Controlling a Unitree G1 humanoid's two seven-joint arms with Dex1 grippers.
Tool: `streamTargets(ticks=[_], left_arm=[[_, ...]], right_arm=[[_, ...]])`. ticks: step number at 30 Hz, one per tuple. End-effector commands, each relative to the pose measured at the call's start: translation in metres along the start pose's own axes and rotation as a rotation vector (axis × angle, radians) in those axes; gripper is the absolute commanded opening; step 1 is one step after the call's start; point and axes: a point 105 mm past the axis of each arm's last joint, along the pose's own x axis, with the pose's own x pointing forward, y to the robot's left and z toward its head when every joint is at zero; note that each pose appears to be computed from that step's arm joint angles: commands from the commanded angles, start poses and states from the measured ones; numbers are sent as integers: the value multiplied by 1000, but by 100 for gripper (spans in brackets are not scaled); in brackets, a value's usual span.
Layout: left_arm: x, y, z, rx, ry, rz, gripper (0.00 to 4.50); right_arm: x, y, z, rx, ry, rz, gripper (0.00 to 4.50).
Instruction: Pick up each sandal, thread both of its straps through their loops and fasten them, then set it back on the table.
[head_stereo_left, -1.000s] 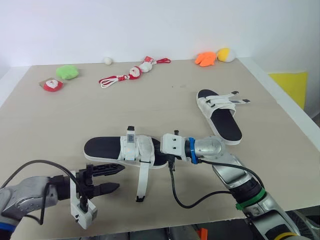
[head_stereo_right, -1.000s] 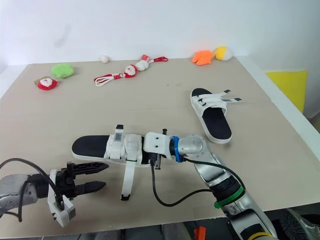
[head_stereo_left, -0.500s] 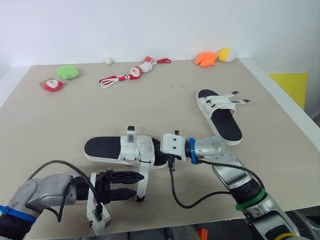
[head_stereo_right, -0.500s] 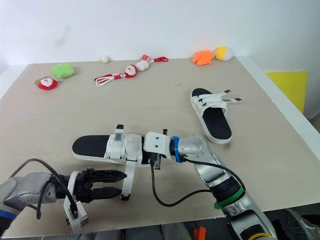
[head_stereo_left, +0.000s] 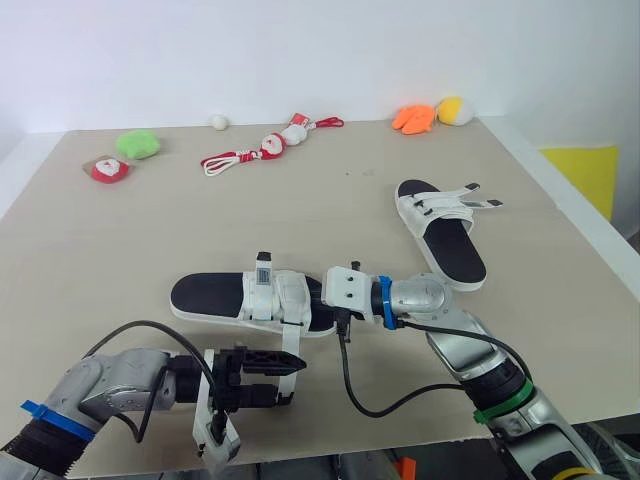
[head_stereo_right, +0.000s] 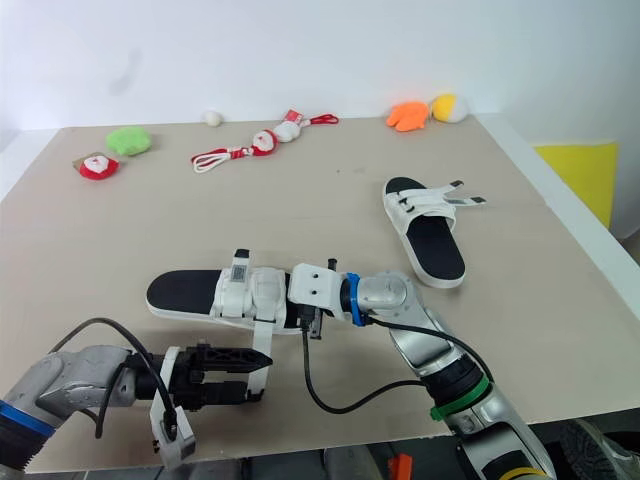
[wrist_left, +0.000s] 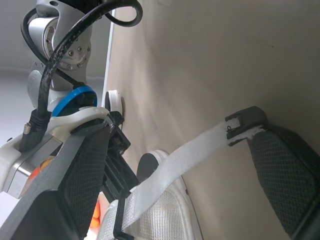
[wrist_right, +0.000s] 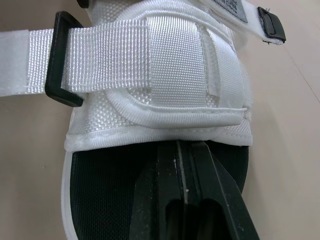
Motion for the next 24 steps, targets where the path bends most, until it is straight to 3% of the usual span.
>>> streamTargets(ticks=[1,6,12,15,24], left_arm=[[4,-3,1,-5,-13,-9,257],[3,-5,-4,-32,9,-19,13],[-1,3,-11,-361,43,43,13],[-5,39,-14,-588,34,148,13],[-14,88,2,-1023,-102,146,13]], right_arm=[[1,10,-15,34,54,36,0],[1,8,-14,30,55,33,0],[1,7,-14,28,56,33,0],[1,7,-15,25,56,34,0],[3,5,-15,22,53,28,0]])
